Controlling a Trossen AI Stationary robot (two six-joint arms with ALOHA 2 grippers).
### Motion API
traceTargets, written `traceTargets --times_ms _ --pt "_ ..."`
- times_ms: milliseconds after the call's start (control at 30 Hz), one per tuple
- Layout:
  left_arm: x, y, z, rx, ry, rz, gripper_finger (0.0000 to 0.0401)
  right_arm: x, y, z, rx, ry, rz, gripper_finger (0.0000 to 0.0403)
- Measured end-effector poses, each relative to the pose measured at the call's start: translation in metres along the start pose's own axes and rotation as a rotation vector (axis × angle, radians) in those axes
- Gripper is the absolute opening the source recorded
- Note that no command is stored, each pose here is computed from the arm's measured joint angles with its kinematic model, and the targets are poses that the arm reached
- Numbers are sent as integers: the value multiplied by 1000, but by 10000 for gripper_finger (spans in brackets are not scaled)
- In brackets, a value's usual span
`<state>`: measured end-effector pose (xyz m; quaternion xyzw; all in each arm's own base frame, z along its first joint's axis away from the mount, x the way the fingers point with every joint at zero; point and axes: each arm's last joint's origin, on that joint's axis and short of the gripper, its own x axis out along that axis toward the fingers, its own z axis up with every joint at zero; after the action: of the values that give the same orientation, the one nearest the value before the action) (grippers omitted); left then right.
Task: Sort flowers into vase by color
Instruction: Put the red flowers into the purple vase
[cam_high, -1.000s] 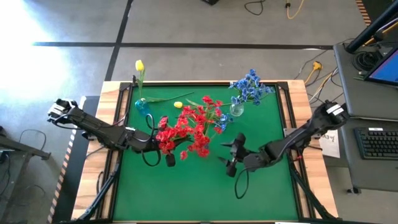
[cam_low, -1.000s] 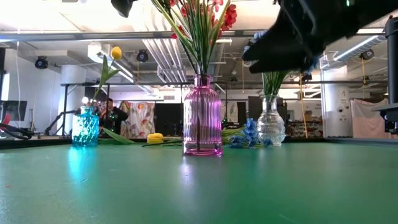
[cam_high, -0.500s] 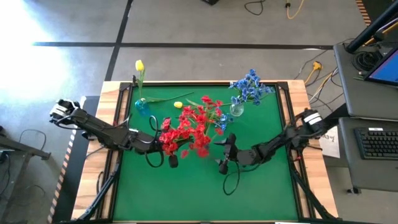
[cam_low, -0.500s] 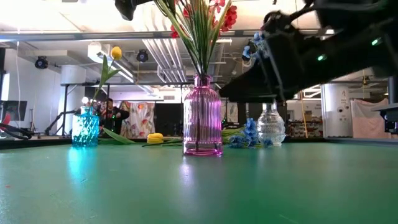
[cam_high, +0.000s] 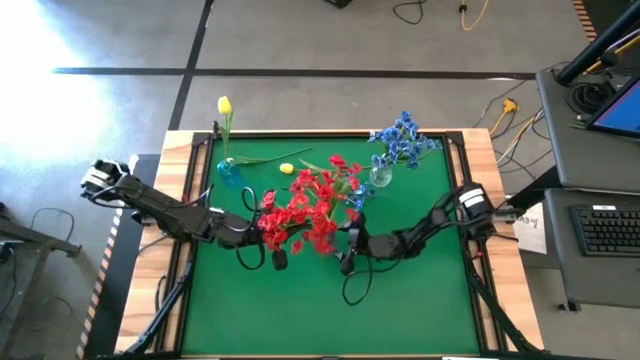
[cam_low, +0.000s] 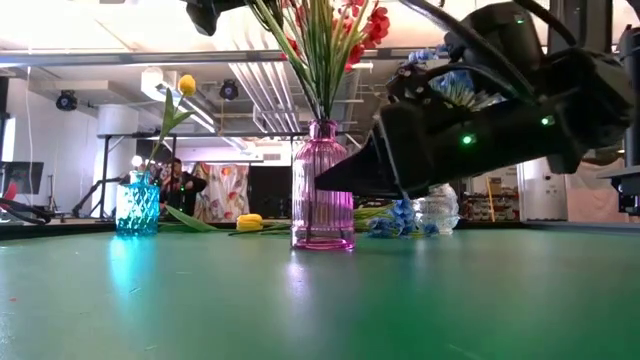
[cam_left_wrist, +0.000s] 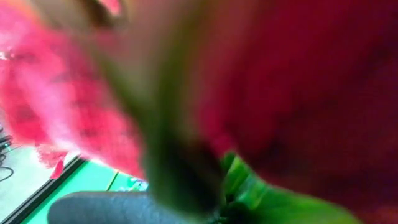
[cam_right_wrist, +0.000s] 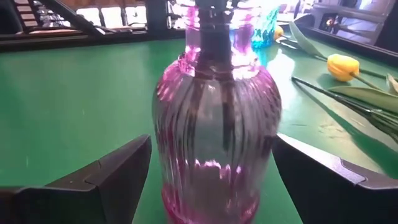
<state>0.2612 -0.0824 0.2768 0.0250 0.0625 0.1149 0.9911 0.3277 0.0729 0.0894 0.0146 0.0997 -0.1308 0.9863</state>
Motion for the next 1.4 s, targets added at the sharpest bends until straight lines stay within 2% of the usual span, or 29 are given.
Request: traceTargets --times_ms 700,933,1400 --pt "0 0 -2 -17 16 1 1 14 -4 4 -31 -14 -7 324" --pt "1 0 -2 -17 17 1 1 15 -4 5 -31 -12 16 275" --pt "-1 7 2 -16 11 18 1 15 -3 5 -11 -6 35 285"
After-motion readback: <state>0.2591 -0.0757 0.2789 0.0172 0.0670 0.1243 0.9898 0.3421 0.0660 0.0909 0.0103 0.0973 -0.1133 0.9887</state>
